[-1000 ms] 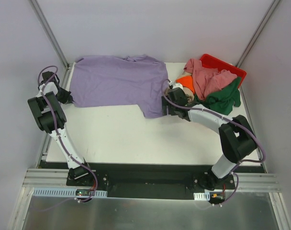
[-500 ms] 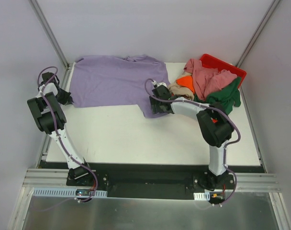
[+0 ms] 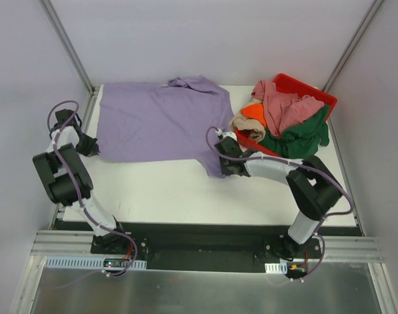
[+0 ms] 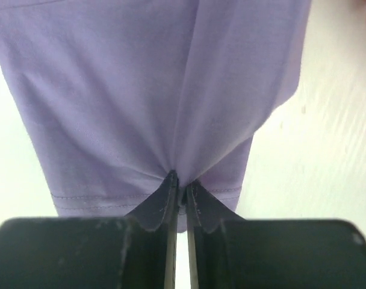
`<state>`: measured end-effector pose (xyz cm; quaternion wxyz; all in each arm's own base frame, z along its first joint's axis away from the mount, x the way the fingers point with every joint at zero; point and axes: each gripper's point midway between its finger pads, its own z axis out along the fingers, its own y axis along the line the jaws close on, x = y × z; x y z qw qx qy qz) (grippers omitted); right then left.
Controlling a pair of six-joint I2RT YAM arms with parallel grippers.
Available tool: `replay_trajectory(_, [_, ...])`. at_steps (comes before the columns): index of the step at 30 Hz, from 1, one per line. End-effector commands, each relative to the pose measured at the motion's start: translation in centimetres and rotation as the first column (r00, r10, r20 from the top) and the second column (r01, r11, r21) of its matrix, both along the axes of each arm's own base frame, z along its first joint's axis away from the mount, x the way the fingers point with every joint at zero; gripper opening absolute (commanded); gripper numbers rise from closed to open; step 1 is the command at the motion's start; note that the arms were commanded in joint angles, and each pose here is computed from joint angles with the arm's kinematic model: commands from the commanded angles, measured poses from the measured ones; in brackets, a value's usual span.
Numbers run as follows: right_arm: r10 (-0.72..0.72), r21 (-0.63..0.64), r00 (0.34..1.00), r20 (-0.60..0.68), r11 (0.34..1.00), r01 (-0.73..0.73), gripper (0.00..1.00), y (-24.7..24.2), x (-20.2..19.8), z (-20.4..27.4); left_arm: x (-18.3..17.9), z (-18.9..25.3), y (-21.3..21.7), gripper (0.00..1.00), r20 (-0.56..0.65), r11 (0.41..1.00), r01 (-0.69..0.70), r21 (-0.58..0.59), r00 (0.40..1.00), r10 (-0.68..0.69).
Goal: Fold and stack the t-shirts
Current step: Flatten out the tshirt
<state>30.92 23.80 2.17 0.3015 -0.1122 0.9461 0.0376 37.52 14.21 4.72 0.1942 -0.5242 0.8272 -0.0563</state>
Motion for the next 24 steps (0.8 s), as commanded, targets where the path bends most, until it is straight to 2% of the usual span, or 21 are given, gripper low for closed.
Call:
replay_trajectory(1, [0.022, 0.027, 0.999, -0.028, 0.999, -0.022, 0.07, -0.9, -4.5, 2.5, -6.3, 3.8, 0.6, 0.0, 0.033, 0.98, -0.167, 0.108, 0.986, 0.165])
replay_trajectory(5, [0.08, 0.1, 0.993, -0.091, 0.992, -0.071, 0.04, -0.5, -9.0, 3.2, -12.6, 3.3, -1.2, 0.0, 0.072, 0.94, -0.328, 0.089, 0.944, 0.323])
replay_trajectory(10, [0.122, 0.122, 0.981, -0.148, 0.987, -0.104, 0.0, -1.4, -15.0, 4.5, -18.1, 3.8, -3.1, 0.0, 0.123, 0.908, -0.4, 0.127, 0.914, 0.386])
replay_trajectory(13, [0.157, 0.169, 0.981, -0.117, 0.976, -0.136, 0.01, -1.6, -17.3, 6.7, -19.4, 6.4, -3.5, 0.0, 0.219, 0.892, -0.425, 0.153, 0.895, 0.389])
replay_trajectory(15, [0.182, 0.227, 0.983, -0.022, 0.959, -0.172, 0.0, -1.1, -17.2, 9.8, -18.9, 9.1, -4.1, 0.0, 0.267, 0.909, -0.395, 0.135, 0.898, 0.35])
replay_trajectory(18, [0.161, 0.229, 0.963, 0.216, 0.95, -0.21, 0.01, -1.6, -14.3, 16.4, -16.3, 16.0, -5.0, 0.0, 0.427, 0.945, -0.313, 0.096, 0.871, 0.245])
replay_trajectory(20, [0.096, 0.201, 0.912, 0.399, 0.961, -0.189, 0.0, -2.8, -11.6, 22.7, -14.9, 22.3, -6.0, 0.0, 0.556, 0.965, -0.243, 0.095, 0.817, 0.151])
replay_trajectory(24, [0.003, 0.249, 0.751, 0.661, 0.942, -0.223, 0.0, -4.1, -9.5, 35.9, -15.3, 36.9, -7.2, 0.0, 0.782, 0.953, -0.232, 0.197, 0.623, -0.01])
